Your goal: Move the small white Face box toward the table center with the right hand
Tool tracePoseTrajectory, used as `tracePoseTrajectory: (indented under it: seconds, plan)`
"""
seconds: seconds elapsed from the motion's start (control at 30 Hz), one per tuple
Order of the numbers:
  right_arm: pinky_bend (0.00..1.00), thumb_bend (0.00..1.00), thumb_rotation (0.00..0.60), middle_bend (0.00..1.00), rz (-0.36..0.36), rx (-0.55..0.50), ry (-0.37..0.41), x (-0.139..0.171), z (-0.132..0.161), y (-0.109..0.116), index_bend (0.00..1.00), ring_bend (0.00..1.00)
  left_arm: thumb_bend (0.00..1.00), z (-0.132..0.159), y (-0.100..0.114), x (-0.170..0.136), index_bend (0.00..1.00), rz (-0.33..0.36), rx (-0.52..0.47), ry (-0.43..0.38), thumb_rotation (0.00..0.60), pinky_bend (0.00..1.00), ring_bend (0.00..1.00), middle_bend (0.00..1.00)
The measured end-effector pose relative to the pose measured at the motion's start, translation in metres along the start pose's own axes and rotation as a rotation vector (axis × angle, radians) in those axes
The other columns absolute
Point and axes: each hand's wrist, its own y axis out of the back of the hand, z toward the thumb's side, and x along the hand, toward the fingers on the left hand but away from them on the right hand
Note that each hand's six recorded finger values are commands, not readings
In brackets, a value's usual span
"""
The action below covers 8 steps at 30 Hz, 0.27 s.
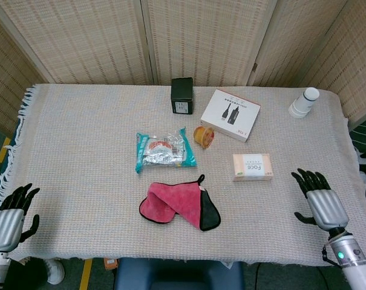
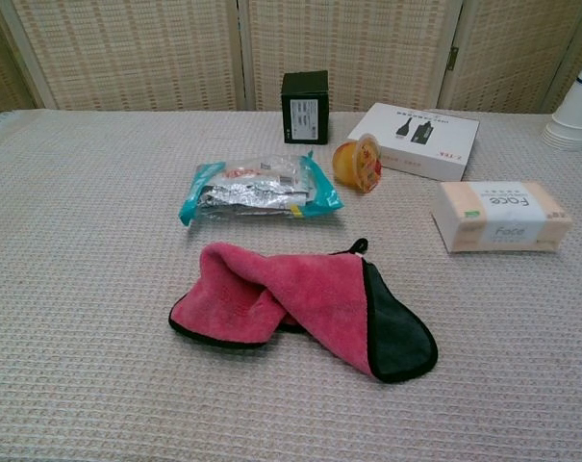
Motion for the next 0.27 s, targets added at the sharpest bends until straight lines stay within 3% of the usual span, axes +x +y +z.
tracePoseTrajectory:
  seconds: [0.1,0.27]
  plan:
    - [0.00,0.16,0.600,0.00,0.016,0.058,-0.084,0.031,-0.015,-0.011,0.00,0.00,0.51,-0.001,-0.001,0.001,0.12,-0.003,0.000,0.006,0.600,0.13,0.00,0.00]
    - [0.00,0.16,0.600,0.00,0.009,0.057,-0.147,0.044,-0.035,-0.018,0.00,0.00,0.51,-0.003,-0.001,0.003,0.12,0.002,0.000,0.010,0.600,0.13,0.00,0.00]
